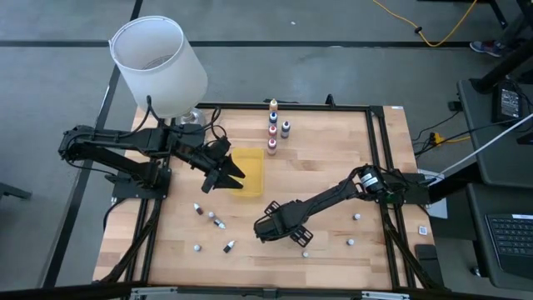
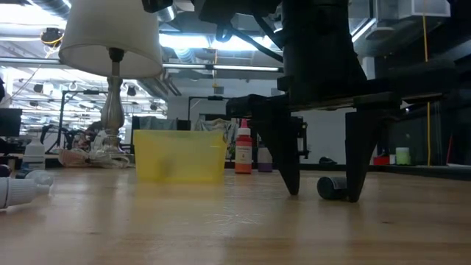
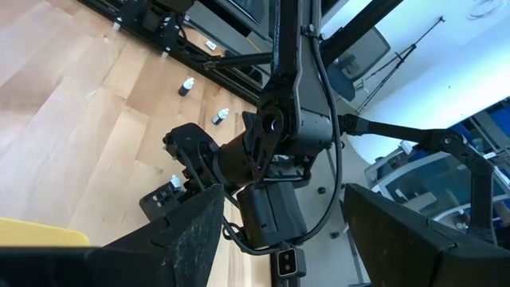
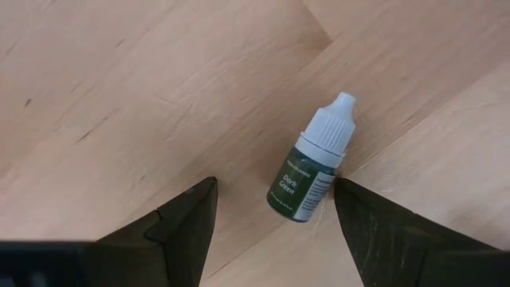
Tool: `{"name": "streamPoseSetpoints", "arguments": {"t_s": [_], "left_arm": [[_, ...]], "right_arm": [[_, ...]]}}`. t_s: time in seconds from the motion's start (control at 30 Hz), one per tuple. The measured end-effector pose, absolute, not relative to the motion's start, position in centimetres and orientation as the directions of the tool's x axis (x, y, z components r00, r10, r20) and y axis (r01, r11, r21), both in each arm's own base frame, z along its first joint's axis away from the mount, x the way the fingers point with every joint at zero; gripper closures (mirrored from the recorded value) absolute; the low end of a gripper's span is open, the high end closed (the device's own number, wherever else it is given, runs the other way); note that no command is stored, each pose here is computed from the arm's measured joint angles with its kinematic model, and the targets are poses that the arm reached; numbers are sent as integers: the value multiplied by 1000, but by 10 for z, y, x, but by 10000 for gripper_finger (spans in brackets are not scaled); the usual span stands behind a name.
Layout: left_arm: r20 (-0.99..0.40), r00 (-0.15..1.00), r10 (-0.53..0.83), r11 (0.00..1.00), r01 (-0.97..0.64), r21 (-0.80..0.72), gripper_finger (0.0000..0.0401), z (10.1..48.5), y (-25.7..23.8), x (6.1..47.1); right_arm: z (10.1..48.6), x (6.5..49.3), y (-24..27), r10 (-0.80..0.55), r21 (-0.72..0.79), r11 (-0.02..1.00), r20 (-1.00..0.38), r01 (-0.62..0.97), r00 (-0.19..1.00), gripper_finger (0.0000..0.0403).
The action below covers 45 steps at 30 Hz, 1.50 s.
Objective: Pick & Place food coloring
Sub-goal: Put the small dark green bottle into the yellow bin
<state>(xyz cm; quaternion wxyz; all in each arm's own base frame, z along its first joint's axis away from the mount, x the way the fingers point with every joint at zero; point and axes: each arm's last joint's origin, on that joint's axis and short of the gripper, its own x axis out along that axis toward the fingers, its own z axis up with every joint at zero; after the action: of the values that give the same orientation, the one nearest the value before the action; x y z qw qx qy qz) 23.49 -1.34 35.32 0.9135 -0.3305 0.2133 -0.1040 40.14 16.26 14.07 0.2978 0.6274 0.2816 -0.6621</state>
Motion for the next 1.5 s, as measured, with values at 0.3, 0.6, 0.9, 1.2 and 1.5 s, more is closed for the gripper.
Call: {"name": "streamPoseSetpoints", "arguments": {"t_s": [0.3,0.6,0.9,1.2,1.5], "left_arm": [[-321,888,-331,760,49,-648,148,353,-13,235],[-320,883,-345,756,59,-652,148,353,-14,235],[-341,875,-345,756,44,-653,148,351,-14,234],[-344,873,-345,757,42,-652,148,351,-14,234],[-344,873,-344,768,51,-638,148,351,-14,234]], "right_arm": [[141,401,163,-41,-2,-663,-998,748,-39,167],[141,401,162,-41,-4,-664,-998,748,-42,204],[141,401,162,-40,-2,-661,-999,750,-37,240],[140,401,163,-39,-1,-656,-999,754,-36,287],[140,401,163,-39,-1,-656,-999,755,-35,289]]}}
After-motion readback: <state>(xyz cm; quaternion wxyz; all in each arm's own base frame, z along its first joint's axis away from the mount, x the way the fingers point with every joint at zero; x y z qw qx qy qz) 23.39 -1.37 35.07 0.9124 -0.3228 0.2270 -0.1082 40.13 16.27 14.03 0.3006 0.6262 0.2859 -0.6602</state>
